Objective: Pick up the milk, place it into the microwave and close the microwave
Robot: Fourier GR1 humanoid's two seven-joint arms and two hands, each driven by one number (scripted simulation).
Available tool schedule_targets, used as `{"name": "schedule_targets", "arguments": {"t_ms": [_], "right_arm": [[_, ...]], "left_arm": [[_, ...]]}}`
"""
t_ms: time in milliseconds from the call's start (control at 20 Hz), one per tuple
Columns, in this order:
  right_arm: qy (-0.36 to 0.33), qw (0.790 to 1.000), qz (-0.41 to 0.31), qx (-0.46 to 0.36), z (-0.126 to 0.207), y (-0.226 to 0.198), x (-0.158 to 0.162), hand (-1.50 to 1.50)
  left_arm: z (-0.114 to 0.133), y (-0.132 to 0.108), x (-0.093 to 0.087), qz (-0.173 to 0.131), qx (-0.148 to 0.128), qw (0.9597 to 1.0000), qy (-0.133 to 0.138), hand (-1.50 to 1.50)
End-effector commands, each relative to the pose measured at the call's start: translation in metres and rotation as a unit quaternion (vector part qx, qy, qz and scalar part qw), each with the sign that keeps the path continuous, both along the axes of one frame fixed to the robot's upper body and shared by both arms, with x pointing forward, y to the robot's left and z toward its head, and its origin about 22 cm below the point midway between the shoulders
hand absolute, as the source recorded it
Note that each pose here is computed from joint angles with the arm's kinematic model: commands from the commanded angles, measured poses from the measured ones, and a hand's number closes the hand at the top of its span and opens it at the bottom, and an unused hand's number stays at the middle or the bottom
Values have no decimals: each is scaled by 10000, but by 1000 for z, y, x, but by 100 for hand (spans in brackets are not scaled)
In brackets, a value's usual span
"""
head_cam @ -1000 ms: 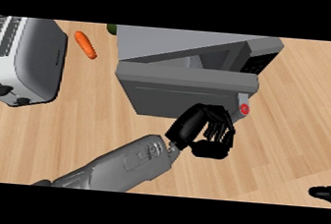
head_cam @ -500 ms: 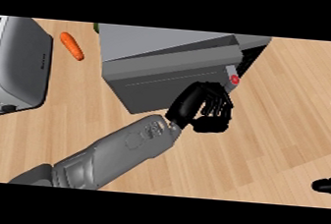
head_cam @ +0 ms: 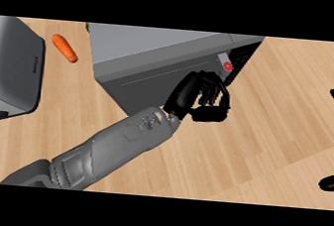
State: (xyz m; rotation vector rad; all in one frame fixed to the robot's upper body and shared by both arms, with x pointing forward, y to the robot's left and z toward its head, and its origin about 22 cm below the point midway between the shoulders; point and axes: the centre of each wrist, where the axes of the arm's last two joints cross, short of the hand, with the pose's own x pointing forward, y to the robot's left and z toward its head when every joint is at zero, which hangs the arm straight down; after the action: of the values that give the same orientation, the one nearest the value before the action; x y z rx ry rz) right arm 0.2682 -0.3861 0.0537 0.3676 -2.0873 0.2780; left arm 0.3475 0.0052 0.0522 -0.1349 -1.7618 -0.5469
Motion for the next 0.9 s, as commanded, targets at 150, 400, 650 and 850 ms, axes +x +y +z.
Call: {"name": "schedule_targets", "arguments": {"t_ms": [150, 400, 650, 850], "right_arm": [[-37, 9965, 836, -30, 13, 14, 11, -150], [-327, 9824, 1723, -635, 45, 31, 20, 150], [-480, 9668, 2367, -830, 59, 55, 20, 150], [-539, 9590, 2597, -999, 72, 63, 19, 150]], "left_arm": [[27, -30, -2, -318, -207, 9987, -328, 150], [27, -31, -2, -231, -248, 9991, -240, 150], [30, -31, 3, -144, -245, 9992, -276, 150], [30, -31, 4, -40, -219, 9993, -307, 150]]}}
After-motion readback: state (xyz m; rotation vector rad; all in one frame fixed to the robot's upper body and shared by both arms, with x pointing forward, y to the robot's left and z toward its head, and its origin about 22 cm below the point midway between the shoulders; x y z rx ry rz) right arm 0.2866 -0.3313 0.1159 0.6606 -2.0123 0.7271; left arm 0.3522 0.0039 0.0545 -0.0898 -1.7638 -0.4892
